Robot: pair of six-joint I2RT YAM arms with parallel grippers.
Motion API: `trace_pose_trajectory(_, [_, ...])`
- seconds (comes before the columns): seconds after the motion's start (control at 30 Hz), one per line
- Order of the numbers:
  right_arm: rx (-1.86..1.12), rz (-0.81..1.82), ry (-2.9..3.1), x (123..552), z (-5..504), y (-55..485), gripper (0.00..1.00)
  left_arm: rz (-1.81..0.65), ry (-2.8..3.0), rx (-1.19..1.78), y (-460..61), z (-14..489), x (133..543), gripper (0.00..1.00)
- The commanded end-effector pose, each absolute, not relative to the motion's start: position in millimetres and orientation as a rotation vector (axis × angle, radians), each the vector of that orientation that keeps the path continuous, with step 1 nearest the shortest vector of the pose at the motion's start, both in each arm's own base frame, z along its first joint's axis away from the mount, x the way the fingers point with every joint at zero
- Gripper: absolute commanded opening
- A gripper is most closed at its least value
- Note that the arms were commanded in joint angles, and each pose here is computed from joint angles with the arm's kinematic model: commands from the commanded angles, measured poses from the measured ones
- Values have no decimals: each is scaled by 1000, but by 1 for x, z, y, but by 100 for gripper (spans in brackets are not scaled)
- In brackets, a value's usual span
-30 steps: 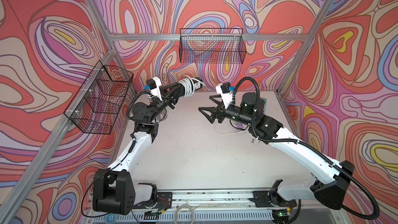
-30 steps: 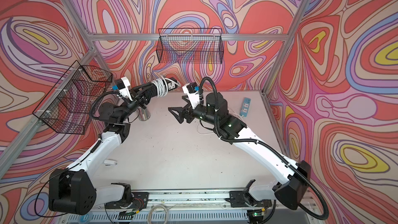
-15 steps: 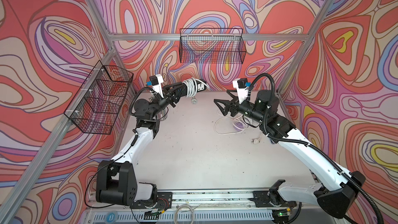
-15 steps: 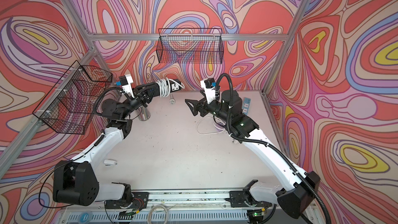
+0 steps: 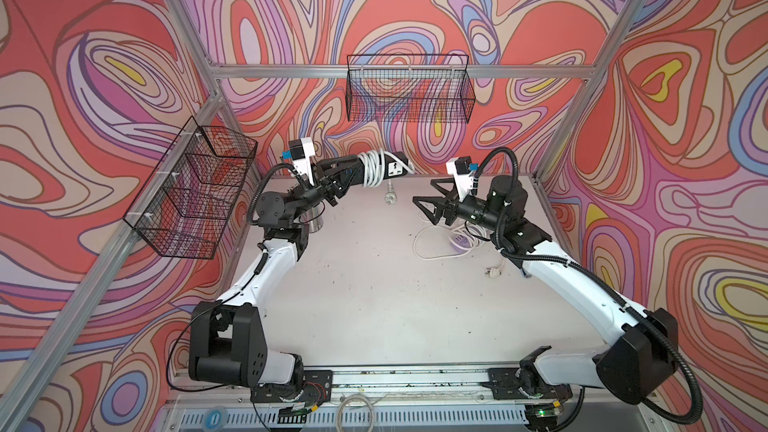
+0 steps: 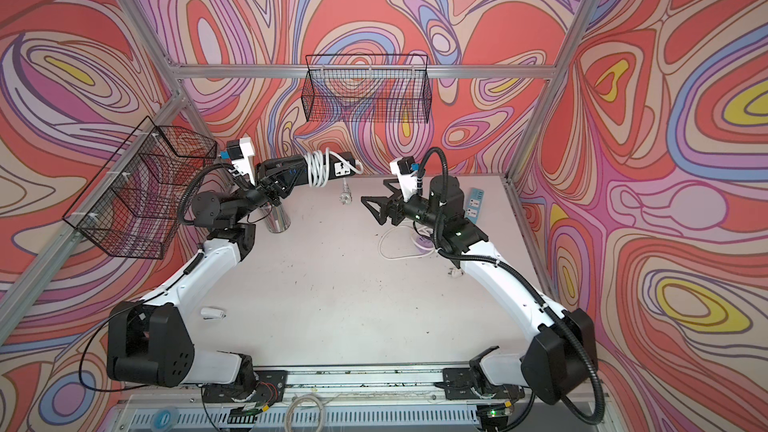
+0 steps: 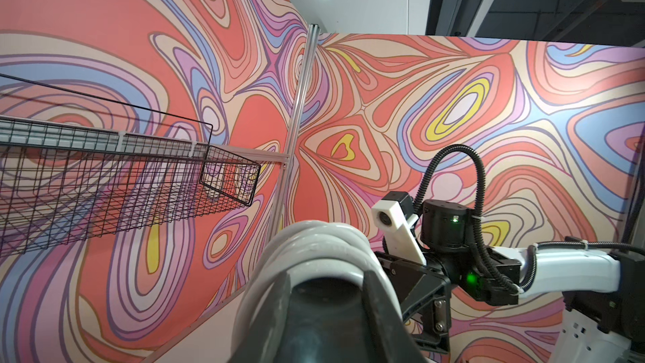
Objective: Unwrap the cord wrapped around the power strip
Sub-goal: Unwrap the power cord from the power strip.
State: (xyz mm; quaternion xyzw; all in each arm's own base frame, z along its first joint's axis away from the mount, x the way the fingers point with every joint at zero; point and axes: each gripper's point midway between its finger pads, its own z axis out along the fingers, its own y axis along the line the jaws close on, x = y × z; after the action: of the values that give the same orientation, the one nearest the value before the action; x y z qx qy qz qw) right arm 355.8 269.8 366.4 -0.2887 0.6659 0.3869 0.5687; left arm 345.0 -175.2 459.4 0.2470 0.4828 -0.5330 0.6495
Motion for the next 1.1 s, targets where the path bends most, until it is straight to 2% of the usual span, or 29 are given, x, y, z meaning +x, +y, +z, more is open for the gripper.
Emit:
trace_pose_trajectory(0.0, [-763,1011,1424,350,390,284,96,-1142,904,687,-177,497,311,0])
trace_pose_trajectory(0.4, [-834,1252,1353,380,376,315,91,-1093,867,751,-189,488,299,0])
trace_pose_trajectory(0.8, [-829,1249,1307,398,371,322,88,-1136,870,763,-195,490,293,0])
trace_pose_trajectory(1.07, [-811,1305,1301,421,362,334,80,-1162,865,775,-202,490,288,0])
